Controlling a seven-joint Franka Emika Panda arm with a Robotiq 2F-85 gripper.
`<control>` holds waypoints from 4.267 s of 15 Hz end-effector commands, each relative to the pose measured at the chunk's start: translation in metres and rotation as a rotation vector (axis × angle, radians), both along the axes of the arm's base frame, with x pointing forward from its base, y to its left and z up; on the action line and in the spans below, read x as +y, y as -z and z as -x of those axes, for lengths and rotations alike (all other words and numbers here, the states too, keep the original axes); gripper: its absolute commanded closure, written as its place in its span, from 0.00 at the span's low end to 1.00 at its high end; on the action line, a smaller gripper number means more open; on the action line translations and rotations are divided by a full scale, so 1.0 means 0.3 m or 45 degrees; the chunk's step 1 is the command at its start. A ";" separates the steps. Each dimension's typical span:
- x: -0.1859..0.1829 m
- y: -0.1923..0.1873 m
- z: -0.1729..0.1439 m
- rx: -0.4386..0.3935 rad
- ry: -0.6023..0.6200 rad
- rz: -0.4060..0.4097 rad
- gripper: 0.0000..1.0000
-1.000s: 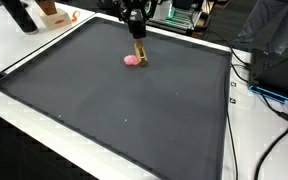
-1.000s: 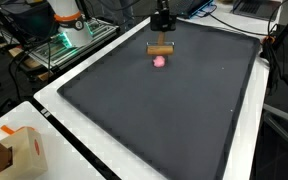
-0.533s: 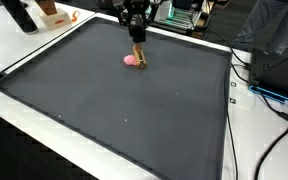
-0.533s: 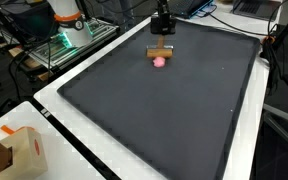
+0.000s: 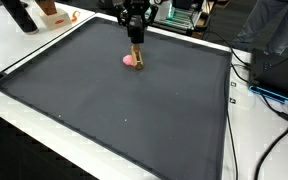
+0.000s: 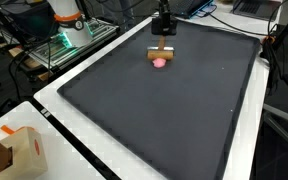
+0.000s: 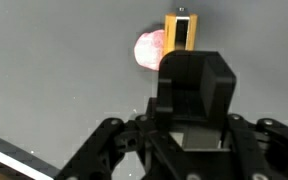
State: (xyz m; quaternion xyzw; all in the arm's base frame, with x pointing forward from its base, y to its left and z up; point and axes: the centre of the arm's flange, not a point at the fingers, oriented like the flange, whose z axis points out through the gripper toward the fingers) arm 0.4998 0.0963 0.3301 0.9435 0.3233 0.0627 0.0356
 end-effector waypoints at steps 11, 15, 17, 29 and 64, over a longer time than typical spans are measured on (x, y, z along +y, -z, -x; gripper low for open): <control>-0.075 0.115 -0.039 0.017 0.127 0.076 0.76; -0.094 0.124 -0.050 0.014 0.148 0.086 0.76; -0.101 0.129 -0.054 0.013 0.158 0.092 0.76; -0.151 0.136 -0.091 -0.016 0.211 0.132 0.76; -0.270 0.098 -0.133 0.173 0.158 -0.136 0.76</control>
